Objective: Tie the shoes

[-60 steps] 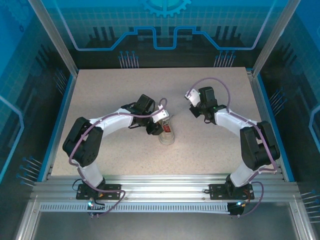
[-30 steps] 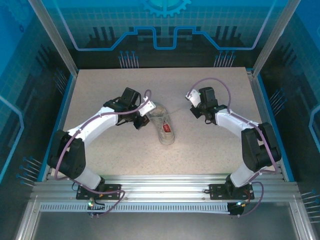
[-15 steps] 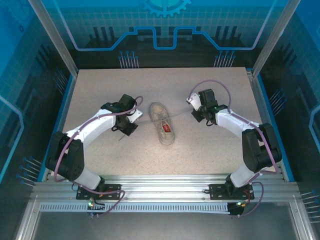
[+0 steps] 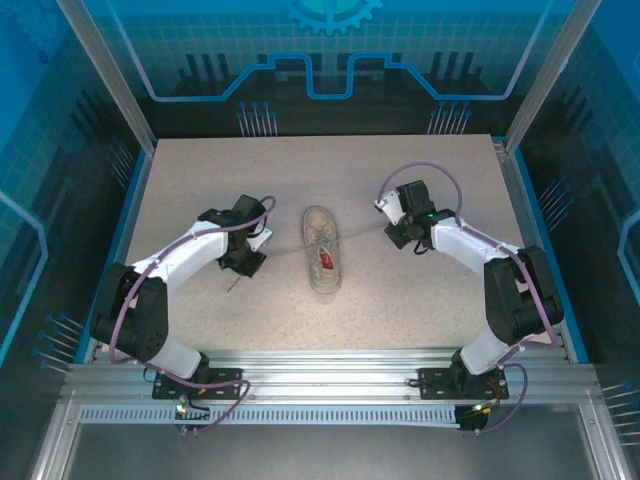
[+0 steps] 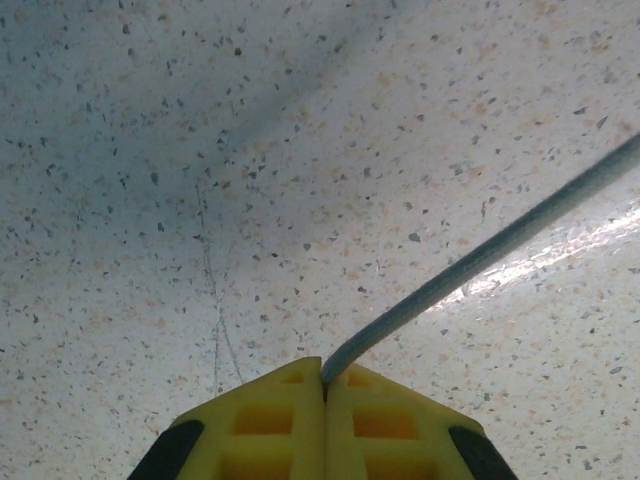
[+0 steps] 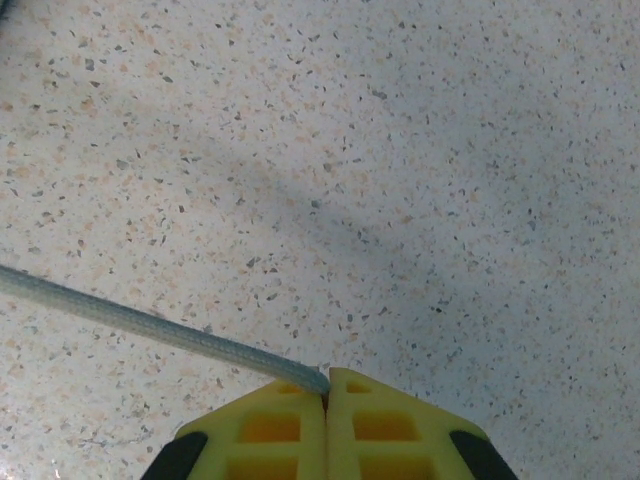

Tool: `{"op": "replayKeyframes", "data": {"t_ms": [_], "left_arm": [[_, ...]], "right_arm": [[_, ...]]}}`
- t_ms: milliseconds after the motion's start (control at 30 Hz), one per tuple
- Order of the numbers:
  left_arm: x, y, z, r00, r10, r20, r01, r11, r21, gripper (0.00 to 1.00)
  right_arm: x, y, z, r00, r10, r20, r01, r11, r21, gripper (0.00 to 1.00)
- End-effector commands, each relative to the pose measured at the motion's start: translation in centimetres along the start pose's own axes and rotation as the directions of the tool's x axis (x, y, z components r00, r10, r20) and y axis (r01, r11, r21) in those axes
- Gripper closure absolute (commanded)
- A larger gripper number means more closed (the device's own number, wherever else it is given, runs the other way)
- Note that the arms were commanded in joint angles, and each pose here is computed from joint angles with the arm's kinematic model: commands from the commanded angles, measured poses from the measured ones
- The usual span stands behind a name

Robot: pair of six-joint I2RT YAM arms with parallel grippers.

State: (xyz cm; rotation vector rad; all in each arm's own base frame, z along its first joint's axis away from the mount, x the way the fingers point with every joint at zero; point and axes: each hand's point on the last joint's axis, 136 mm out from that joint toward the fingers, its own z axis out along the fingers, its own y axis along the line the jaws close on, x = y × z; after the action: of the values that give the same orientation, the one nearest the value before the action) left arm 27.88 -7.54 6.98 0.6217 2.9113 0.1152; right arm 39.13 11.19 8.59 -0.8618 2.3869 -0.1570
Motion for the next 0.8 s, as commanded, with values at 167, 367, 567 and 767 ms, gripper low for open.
{"op": "replayKeyframes", "data": {"t_ms": [167, 367, 567, 767], "left_arm": [[2.1, 1.1, -0.5, 0.997, -0.058, -0.044, 0.057, 0.998, -0.022, 1.00], [0.4, 0.7, -1.7, 0.998, -0.063, 0.015, 0.063, 0.998, 0.018, 1.00], [-3.3, 1.1, -6.0, 0.986, -0.034, 0.162, 0.033, 0.999, 0.010, 1.00], [-6.6, 1.5, -9.8, 0.959, -0.001, 0.284, 0.005, 1.000, -0.012, 1.00]], "right_arm": [[1.6, -3.7, -0.8, 0.985, 0.148, -0.088, -0.142, 0.988, 0.064, 1.00], [2.2, -3.3, -2.5, 0.983, 0.167, -0.081, -0.163, 0.985, 0.056, 1.00], [2.7, -3.0, -4.1, 0.977, 0.191, -0.098, -0.186, 0.981, 0.058, 1.00], [4.9, -3.4, -5.5, 0.959, 0.230, -0.167, -0.214, 0.971, 0.107, 1.00]]}}
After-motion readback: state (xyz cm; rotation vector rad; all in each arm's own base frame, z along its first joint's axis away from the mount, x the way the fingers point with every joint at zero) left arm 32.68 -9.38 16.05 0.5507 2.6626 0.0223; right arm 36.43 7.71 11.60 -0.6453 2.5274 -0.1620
